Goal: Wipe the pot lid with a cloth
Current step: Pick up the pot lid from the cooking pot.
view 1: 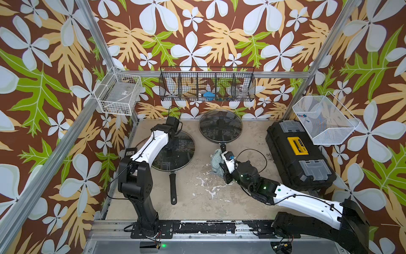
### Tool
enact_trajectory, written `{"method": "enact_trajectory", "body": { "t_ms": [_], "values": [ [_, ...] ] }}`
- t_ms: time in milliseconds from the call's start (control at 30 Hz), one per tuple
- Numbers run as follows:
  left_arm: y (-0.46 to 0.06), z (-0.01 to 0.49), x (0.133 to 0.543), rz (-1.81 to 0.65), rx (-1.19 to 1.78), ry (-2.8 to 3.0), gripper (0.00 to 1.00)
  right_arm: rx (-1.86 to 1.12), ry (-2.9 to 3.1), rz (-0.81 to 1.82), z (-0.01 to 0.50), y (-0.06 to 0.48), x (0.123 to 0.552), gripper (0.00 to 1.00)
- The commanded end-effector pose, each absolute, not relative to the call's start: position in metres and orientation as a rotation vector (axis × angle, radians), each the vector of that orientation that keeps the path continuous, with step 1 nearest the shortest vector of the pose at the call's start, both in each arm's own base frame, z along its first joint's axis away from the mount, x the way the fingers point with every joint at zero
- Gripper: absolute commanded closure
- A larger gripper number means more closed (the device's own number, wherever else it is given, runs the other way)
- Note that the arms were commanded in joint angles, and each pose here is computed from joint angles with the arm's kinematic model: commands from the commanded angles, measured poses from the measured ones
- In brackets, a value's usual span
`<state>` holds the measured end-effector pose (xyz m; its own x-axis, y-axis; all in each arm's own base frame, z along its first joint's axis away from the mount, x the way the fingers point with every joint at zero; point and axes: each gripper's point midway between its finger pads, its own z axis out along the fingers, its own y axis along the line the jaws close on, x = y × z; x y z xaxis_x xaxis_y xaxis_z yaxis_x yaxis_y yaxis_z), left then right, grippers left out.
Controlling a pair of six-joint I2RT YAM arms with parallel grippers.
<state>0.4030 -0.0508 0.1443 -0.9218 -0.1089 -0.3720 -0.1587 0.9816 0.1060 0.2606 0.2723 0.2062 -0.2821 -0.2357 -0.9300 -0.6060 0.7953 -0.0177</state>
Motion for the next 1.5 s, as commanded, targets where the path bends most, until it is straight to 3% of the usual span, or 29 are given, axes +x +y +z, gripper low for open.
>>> {"method": "enact_trajectory", "body": {
  "t_ms": [0,600,833,1000,1233,1467],
  "values": [
    [-0.055,0.153,0.400,0.142,-0.185,2.743,0.99,-0.613,1.841,0.409,0.213,0.272,0.264,1.00],
    [-0.058,0.161,0.385,0.075,-0.120,2.681,1.00,-0.564,1.856,0.417,0.211,0.267,0.266,1.00],
    [-0.060,0.134,0.383,0.076,-0.148,2.743,0.79,-0.558,1.860,0.413,0.210,0.264,0.266,1.00],
    [-0.063,0.139,0.382,0.040,-0.183,2.755,0.57,-0.550,1.854,0.404,0.212,0.262,0.266,1.00],
    [-0.062,0.151,0.382,-0.030,-0.246,2.753,0.49,-0.550,1.855,0.404,0.211,0.262,0.266,1.00],
    [-0.058,0.142,0.377,-0.060,-0.312,2.803,0.51,-0.544,1.854,0.391,0.212,0.258,0.266,1.00]
  ]
}}
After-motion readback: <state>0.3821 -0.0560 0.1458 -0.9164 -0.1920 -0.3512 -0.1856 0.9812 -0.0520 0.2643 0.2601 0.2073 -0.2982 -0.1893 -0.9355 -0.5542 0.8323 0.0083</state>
